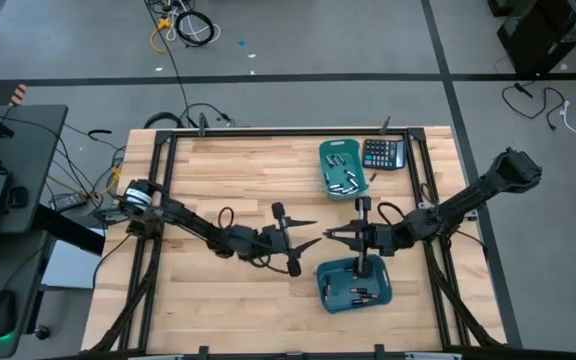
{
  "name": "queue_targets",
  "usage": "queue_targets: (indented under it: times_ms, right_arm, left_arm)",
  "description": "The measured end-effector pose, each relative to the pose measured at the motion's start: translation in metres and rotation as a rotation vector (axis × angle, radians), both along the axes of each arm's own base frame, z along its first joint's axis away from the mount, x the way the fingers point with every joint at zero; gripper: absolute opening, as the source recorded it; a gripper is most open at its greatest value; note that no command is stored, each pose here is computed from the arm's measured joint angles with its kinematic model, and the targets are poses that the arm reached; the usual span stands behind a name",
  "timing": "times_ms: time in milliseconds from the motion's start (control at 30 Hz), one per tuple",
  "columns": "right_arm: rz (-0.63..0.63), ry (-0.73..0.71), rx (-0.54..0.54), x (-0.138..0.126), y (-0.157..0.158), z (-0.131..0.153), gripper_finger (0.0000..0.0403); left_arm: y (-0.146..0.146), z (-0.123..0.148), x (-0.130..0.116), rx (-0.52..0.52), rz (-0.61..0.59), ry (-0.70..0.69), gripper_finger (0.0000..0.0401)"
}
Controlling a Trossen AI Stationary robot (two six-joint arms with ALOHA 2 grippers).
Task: Sort batteries
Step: Put the black battery into the blue bin
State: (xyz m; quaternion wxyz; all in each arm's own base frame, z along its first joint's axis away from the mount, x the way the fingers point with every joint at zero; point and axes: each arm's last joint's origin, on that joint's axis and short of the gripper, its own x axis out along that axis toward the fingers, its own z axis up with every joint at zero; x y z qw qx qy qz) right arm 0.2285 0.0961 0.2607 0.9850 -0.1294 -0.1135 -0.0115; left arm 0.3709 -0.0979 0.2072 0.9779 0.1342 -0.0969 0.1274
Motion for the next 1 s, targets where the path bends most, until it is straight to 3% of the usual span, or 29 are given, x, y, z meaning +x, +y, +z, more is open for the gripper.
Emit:
queue_targets:
  times_ms: [233, 367, 467, 733, 867, 1000]
  right_arm:
    - [0.223, 0.398, 0.225, -0.024, 0.003, -0.010, 0.0020]
    - [0.355, 0.703, 0.424, -0.034, 0.010, -0.028, 0.0020]
    - [0.456, 0.853, 0.546, -0.038, 0.022, -0.036, 0.0020]
    - [0.324, 1.112, 0.679, -0.049, 0.026, -0.059, 0.0021]
    - [0.302, 1.136, 0.697, -0.050, 0.025, -0.061, 0.0026]
    - [0.303, 1.139, 0.697, -0.050, 0.025, -0.061, 0.0028]
  left_arm:
    - [-0.025, -0.002, -0.015, 0.086, 0.330, 0.107, 0.0218]
    - [-0.034, -0.002, -0.020, 0.091, 0.363, 0.127, 0.0218]
    - [-0.039, -0.002, -0.022, 0.082, 0.380, 0.133, 0.0218]
    - [-0.057, 0.016, -0.039, 0.023, 0.371, 0.098, 0.0218]
    - [-0.071, 0.027, -0.050, 0.017, 0.311, 0.095, 0.0218]
    - [-0.086, 0.024, -0.060, 0.086, 0.257, 0.211, 0.0218]
